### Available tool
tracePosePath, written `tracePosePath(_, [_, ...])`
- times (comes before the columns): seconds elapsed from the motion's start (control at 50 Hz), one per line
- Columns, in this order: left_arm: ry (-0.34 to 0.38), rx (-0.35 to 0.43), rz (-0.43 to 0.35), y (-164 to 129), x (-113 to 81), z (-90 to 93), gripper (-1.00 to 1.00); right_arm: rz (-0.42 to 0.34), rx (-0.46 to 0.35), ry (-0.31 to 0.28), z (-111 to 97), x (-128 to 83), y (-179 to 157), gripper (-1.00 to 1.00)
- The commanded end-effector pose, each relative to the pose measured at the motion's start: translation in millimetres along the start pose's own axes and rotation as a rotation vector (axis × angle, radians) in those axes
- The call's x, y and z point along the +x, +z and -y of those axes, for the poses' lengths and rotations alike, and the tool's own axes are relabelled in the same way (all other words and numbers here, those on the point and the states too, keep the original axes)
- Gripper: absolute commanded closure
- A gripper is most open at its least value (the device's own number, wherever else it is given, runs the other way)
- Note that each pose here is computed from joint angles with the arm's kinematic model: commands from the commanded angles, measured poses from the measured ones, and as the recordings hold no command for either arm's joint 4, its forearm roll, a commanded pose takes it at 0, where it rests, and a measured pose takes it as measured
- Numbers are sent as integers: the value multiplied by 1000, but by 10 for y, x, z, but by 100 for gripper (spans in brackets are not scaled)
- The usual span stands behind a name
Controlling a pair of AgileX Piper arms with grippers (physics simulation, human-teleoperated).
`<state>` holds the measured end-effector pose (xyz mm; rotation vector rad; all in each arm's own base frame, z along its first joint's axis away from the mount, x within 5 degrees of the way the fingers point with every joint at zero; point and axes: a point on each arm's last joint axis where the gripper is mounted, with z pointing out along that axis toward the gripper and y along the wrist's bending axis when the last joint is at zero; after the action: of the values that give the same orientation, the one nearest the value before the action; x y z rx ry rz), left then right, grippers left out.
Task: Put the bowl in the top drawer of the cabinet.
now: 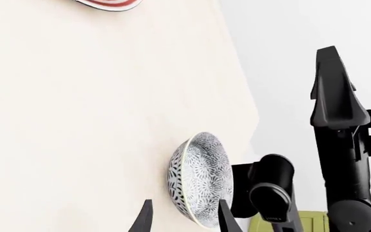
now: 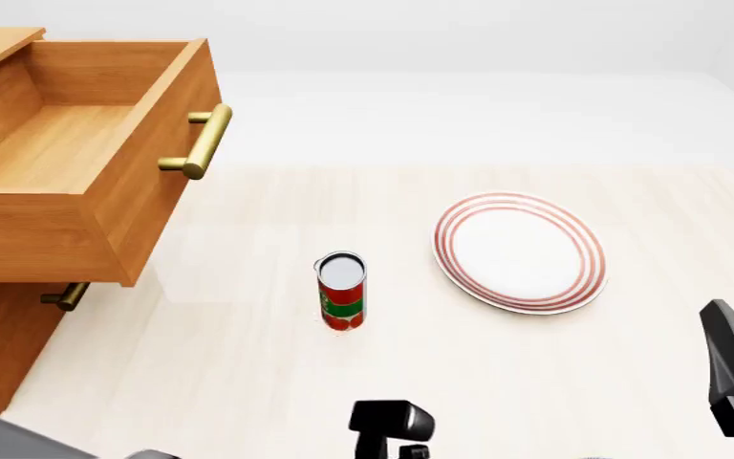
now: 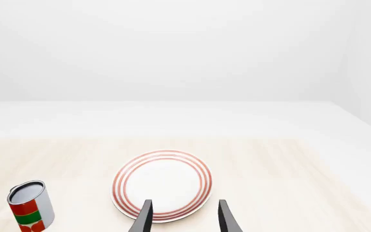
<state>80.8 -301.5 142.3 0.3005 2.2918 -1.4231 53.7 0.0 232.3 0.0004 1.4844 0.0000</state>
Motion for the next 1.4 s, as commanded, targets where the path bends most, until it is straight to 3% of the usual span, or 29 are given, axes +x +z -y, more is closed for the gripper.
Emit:
tracePosePath(0.02, [-5, -1, -10, 81, 39, -12, -100, 0, 0, 0, 0, -1, 3, -100])
tracePosePath(0.68, [-2, -18, -23, 261, 61, -25, -100, 0, 0, 0, 0, 1, -3, -100])
tracePosePath(1.4, [-7, -9, -59, 487, 215, -12, -100, 0, 0, 0, 0, -1, 3, -100])
